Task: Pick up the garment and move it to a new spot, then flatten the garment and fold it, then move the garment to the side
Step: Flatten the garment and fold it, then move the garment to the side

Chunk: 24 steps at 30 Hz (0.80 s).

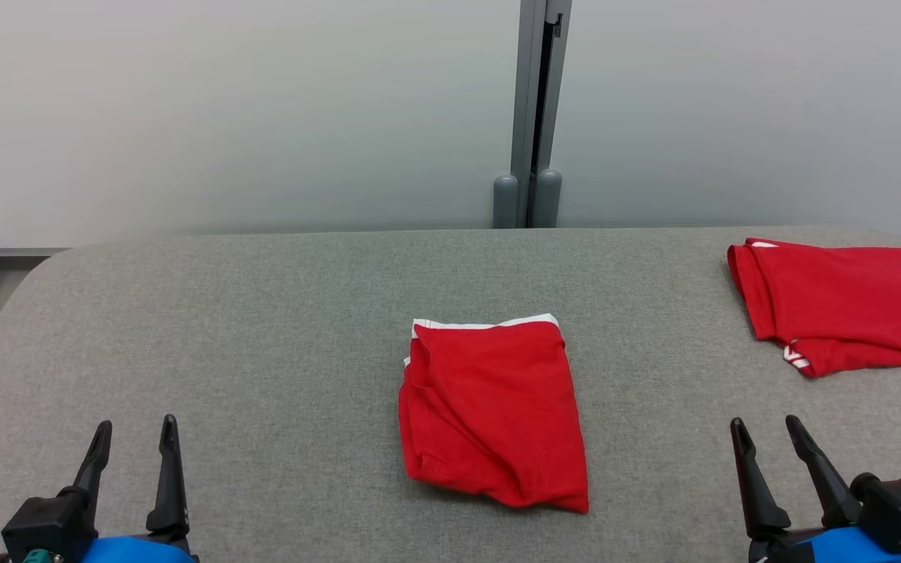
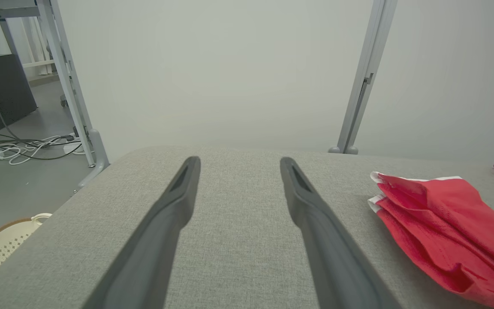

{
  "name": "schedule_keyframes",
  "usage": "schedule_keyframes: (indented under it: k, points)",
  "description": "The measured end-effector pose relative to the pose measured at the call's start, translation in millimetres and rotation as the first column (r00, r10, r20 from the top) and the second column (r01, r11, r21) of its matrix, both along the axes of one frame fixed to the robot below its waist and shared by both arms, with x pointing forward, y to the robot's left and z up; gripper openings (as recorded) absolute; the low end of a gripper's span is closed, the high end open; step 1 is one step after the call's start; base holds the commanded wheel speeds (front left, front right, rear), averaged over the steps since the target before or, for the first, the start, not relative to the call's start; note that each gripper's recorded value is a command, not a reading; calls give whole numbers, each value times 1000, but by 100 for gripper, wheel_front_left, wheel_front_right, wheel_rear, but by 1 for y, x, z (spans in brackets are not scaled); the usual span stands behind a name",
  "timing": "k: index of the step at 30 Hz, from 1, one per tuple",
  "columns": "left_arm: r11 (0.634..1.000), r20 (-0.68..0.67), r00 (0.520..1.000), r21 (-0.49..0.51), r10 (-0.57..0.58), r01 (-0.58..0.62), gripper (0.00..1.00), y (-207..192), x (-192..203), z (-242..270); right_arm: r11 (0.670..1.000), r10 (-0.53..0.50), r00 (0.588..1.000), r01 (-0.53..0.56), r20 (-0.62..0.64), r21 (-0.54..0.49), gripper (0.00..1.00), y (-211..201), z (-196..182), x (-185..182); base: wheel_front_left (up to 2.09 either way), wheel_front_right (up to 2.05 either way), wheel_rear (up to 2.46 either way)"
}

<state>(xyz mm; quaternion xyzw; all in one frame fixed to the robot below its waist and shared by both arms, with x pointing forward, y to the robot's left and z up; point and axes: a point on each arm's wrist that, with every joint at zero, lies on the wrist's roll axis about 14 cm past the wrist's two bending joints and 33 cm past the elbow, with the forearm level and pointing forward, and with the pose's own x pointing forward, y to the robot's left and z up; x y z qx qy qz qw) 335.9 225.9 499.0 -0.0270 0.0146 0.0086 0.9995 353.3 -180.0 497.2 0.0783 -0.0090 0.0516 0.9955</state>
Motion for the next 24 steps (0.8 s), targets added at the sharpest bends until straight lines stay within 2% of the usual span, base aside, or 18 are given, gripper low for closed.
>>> schedule_keyframes:
  k: [24]
  points:
    - [1000,-2,1000,-15,8,-8,100,1,-4,-1,999,35,999,-35,-9,-4,100,12,-1,3,0,0,0]
